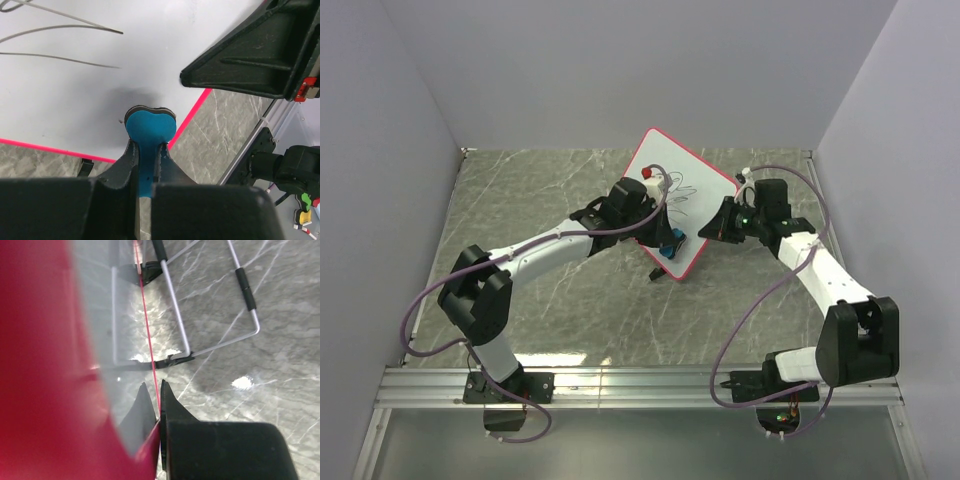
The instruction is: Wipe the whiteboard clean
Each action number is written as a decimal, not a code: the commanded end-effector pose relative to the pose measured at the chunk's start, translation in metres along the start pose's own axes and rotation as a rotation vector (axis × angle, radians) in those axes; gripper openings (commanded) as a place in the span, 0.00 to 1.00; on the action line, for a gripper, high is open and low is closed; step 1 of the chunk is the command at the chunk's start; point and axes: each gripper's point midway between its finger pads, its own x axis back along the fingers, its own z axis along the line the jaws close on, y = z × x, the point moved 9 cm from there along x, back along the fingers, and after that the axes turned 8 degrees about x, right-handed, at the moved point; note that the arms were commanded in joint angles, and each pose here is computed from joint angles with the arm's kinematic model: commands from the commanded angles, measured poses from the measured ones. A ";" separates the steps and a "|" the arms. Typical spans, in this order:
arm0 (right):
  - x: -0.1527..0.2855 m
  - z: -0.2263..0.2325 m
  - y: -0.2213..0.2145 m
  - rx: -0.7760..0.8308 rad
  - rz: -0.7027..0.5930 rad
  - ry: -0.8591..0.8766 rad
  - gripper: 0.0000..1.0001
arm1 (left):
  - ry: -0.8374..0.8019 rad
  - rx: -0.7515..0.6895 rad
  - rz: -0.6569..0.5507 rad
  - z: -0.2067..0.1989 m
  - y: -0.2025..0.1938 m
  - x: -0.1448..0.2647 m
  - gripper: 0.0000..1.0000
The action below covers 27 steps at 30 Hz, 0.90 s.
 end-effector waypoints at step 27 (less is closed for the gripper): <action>-0.023 -0.062 -0.091 -0.232 0.014 -0.339 0.00 | 0.002 -0.036 -0.068 -0.003 0.018 -0.013 0.00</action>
